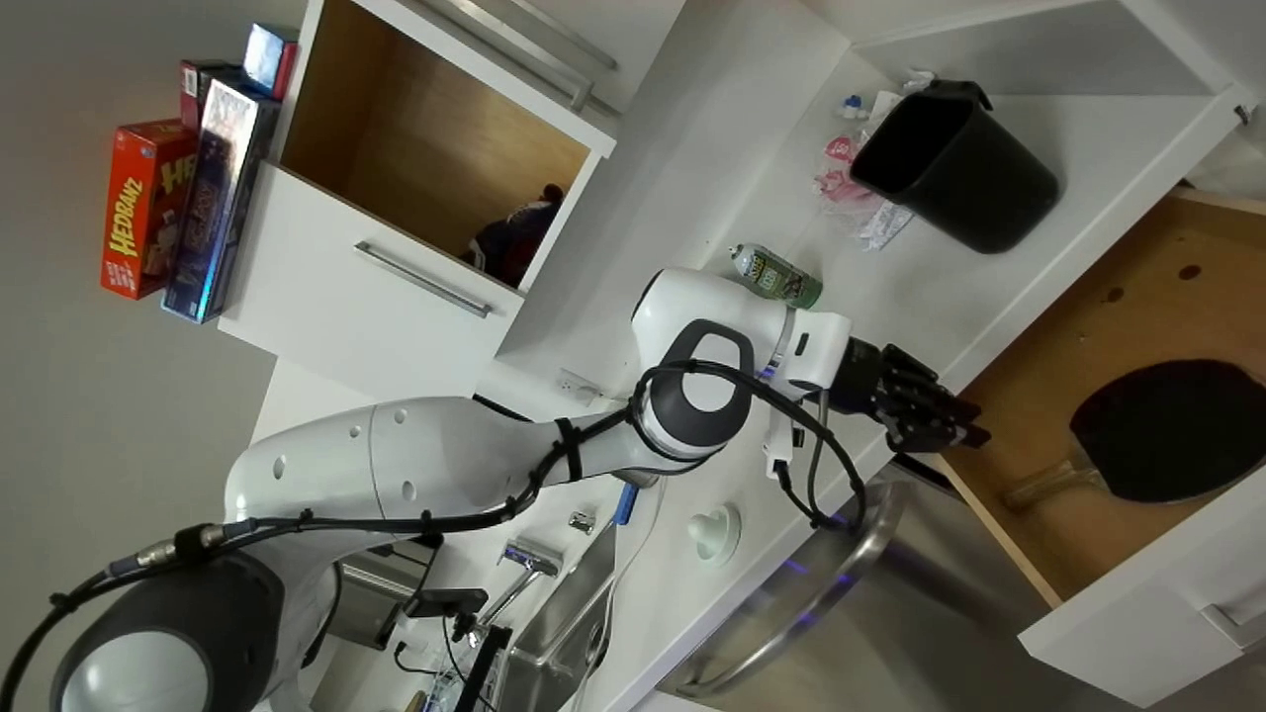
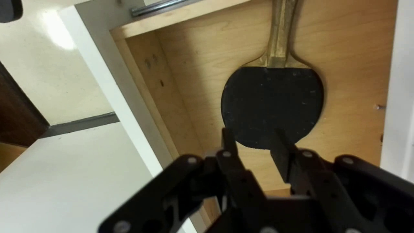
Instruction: Open the topmost drawer and place the black paddle inside the drawer
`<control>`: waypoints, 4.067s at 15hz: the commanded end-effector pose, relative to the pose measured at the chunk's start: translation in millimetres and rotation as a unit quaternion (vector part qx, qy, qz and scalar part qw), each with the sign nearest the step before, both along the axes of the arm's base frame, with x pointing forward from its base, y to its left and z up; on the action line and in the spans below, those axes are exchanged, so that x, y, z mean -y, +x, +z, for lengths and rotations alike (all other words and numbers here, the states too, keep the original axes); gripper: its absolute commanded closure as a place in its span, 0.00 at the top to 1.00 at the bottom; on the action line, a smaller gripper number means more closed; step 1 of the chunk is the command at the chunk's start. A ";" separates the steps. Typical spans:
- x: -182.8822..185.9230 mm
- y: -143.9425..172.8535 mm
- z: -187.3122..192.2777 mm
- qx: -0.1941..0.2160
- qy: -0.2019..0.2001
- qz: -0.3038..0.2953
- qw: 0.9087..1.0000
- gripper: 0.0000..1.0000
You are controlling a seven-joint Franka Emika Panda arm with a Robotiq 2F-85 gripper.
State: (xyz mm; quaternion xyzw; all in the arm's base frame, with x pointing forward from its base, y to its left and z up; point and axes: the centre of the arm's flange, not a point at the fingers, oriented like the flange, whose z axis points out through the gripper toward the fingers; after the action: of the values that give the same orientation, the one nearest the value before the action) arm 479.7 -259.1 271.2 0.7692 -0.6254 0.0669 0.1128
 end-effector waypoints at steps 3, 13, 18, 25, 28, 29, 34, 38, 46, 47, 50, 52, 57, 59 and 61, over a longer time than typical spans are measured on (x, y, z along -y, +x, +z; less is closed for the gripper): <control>-30.7 -24.1 30.1 0.051 0.031 0.028 0.998 0.70; 12.8 -141.2 34.0 0.206 0.175 0.005 0.963 1.00; 53.7 -180.2 28.6 0.227 0.187 0.008 0.956 1.00; 69.8 -206.6 18.5 0.229 0.183 0.052 0.955 1.00; 68.8 -205.7 17.7 0.228 0.184 0.058 0.954 1.00; 68.3 -205.1 17.6 0.228 0.184 0.059 0.954 1.00; 105.9 -218.5 -14.9 0.264 0.186 -0.001 0.946 1.00; 138.6 -241.7 -38.0 0.275 0.201 -0.013 0.940 1.00; 201.6 -266.7 -80.4 0.263 0.251 0.014 0.931 0.68; 208.3 -269.7 -86.2 0.268 0.253 0.014 0.929 0.62; 224.4 -274.8 -101.9 0.291 0.258 0.014 0.921 0.38; 230.1 -273.3 -111.3 0.312 0.257 0.008 0.915 0.23; 228.5 -251.0 -131.6 0.378 0.256 -0.026 0.890 0.00; 224.1 -237.7 -138.6 0.394 0.263 -0.041 0.880 0.00; 217.6 -222.1 -146.4 0.400 0.269 -0.044 0.875 0.00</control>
State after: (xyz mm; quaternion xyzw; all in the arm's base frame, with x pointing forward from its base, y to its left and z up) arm 239.3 -476.2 135.8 0.6620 -0.6471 0.1832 -0.3308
